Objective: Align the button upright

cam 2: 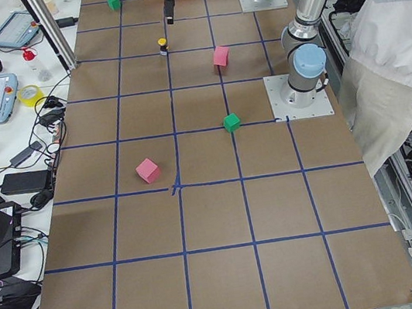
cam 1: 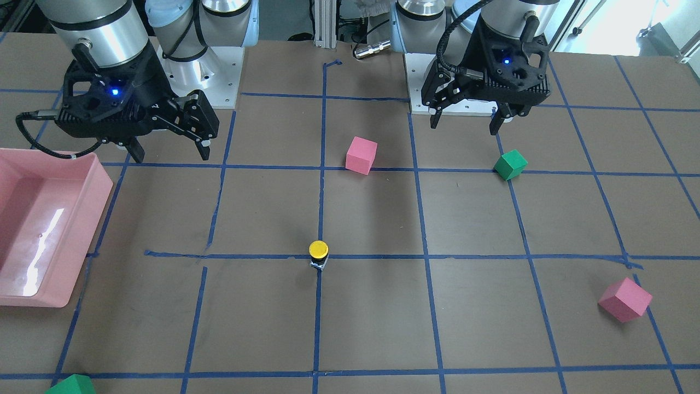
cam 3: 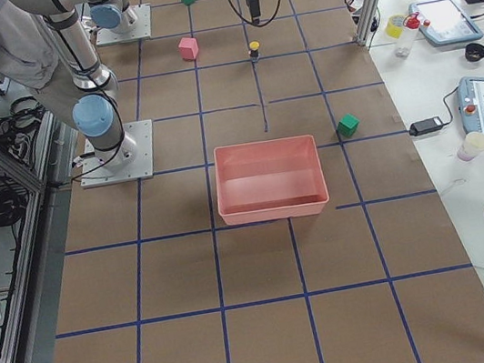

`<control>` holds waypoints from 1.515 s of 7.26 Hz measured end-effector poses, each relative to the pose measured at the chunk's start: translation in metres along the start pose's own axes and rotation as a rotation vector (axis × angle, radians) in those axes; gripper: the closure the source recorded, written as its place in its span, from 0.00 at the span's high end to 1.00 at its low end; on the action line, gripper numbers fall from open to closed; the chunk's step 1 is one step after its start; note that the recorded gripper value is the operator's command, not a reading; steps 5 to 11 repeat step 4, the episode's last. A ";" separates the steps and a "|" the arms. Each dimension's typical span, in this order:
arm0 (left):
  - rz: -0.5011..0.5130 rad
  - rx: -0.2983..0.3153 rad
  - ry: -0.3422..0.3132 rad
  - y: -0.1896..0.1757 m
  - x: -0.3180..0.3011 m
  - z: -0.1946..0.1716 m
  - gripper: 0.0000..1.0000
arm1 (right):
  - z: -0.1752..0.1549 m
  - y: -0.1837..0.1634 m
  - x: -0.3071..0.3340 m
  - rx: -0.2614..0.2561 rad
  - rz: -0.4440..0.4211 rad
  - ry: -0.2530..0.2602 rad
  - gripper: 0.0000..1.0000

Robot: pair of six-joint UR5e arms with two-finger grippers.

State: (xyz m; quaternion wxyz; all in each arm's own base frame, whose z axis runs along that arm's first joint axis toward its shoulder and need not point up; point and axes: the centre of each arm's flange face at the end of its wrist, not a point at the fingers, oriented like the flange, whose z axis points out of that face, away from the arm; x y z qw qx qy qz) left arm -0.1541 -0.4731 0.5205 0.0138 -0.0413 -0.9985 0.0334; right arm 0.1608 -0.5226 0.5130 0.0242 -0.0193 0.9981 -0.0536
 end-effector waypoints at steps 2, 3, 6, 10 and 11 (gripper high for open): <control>0.000 -0.007 0.004 0.002 0.001 0.000 1.00 | 0.000 0.000 0.001 0.001 -0.006 0.002 1.00; 0.000 -0.009 0.003 0.002 0.001 0.000 1.00 | 0.000 0.000 0.000 0.001 -0.007 0.002 1.00; -0.005 -0.015 0.003 0.003 0.001 -0.001 1.00 | 0.000 0.000 0.000 0.002 -0.008 0.001 1.00; -0.005 -0.015 0.003 0.003 0.001 -0.001 1.00 | 0.000 0.000 0.000 0.002 -0.008 0.001 1.00; -0.005 -0.015 0.003 0.003 0.001 -0.001 1.00 | 0.000 0.000 0.000 0.002 -0.008 0.001 1.00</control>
